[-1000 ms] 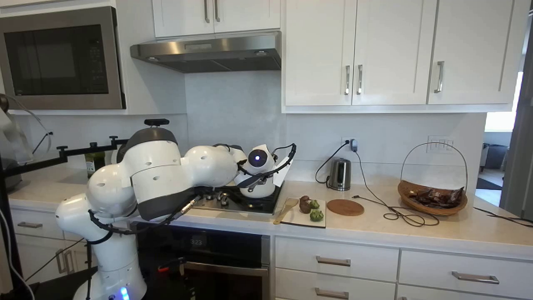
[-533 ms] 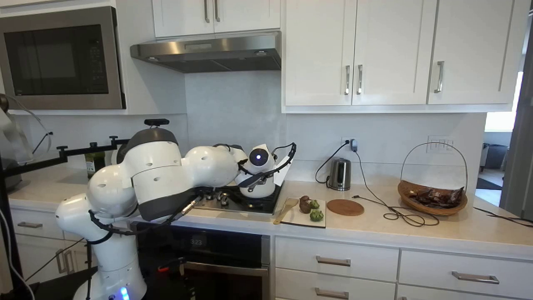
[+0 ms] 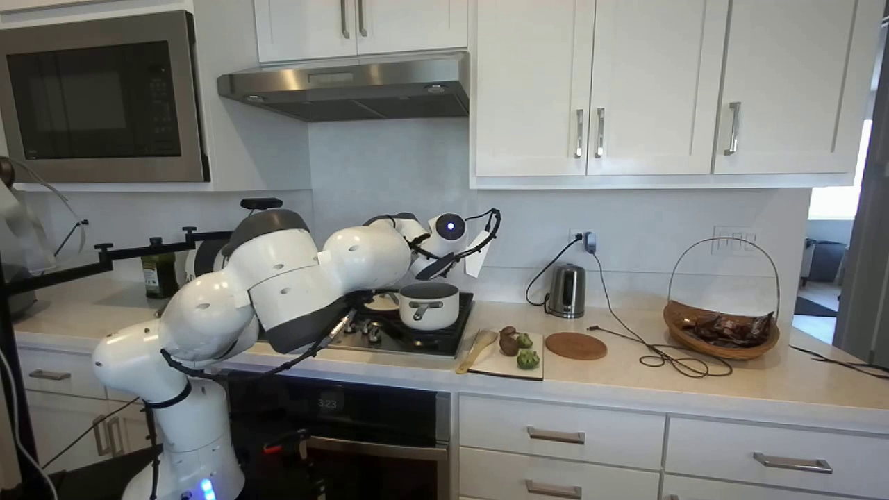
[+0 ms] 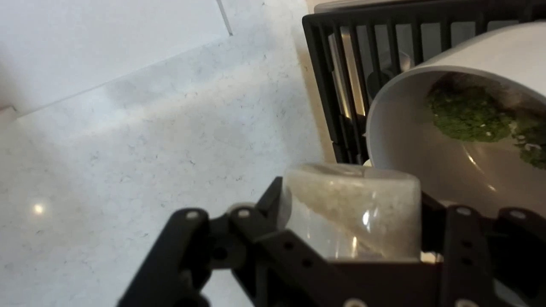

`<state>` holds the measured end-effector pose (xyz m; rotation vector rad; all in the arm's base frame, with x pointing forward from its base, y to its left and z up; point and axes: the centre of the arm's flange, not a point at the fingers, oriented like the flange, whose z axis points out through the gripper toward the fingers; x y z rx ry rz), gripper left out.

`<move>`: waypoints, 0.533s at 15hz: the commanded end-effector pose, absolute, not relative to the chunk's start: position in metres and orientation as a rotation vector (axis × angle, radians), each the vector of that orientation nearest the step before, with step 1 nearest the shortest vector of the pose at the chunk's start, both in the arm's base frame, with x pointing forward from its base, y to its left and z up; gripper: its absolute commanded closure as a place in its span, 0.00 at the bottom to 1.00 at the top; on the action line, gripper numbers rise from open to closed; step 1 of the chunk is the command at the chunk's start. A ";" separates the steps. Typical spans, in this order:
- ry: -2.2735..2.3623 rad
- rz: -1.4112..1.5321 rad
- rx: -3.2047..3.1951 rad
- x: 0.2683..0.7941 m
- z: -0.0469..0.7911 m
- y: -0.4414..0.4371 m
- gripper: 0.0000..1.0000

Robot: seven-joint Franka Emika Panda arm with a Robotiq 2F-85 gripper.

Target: Pour contents from the clear cup into the white pot

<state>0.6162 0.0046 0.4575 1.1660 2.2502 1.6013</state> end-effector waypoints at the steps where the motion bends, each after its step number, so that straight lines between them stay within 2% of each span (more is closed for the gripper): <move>1: 2.319 1.557 1.105 0.659 0.476 0.021 0.65; 8: 2.421 1.347 0.826 0.676 0.481 0.051 0.65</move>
